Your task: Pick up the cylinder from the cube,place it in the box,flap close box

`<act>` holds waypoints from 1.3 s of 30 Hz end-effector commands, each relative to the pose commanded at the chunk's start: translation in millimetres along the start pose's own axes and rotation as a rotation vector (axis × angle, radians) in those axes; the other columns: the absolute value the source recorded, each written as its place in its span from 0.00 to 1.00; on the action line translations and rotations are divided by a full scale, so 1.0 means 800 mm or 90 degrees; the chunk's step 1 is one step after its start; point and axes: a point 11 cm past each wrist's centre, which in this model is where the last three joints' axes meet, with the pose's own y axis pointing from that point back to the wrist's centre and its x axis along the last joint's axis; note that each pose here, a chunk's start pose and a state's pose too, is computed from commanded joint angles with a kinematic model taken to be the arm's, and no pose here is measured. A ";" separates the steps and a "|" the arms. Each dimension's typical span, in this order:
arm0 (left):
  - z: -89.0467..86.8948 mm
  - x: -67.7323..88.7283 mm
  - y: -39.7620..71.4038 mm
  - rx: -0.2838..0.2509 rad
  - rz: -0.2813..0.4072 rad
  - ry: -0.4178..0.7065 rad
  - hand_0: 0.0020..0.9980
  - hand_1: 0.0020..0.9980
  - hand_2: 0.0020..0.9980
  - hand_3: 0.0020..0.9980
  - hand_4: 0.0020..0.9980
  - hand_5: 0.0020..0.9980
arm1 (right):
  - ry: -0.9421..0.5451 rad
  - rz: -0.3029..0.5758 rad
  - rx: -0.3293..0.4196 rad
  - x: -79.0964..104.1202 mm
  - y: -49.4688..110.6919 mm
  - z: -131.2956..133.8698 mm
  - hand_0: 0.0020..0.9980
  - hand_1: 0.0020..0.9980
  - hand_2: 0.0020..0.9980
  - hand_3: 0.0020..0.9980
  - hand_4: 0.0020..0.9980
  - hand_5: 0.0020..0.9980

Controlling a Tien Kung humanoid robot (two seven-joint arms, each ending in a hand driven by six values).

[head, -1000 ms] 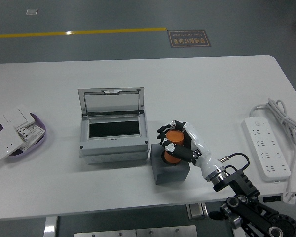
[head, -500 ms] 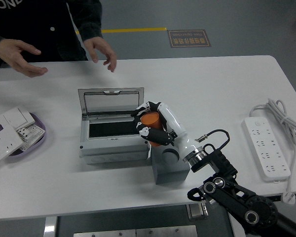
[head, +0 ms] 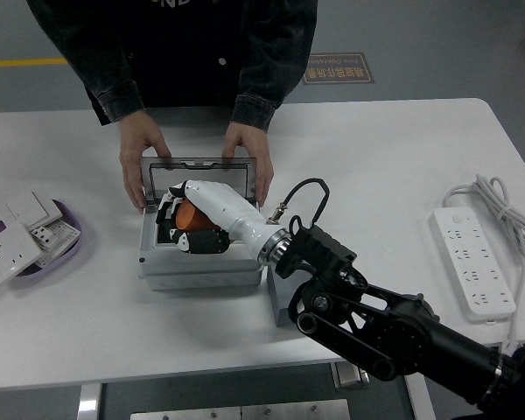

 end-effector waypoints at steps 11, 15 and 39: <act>0.003 0.003 0.001 -0.001 0.003 -0.003 0.63 0.66 0.59 0.64 0.73 0.30 | 0.254 -0.053 -0.049 -0.003 -0.015 0.009 0.22 0.29 0.34 0.30 0.00 0.00; 0.003 0.003 0.001 -0.002 0.003 -0.004 0.63 0.66 0.59 0.64 0.73 0.30 | 0.266 -0.062 -0.058 -0.007 -0.015 0.014 0.22 0.29 0.34 0.30 0.00 0.00; 0.006 0.002 0.001 -0.003 0.000 -0.009 0.63 0.66 0.58 0.64 0.73 0.31 | 0.236 -0.057 -0.055 -0.013 -0.013 0.019 0.76 0.69 0.69 0.71 0.56 0.39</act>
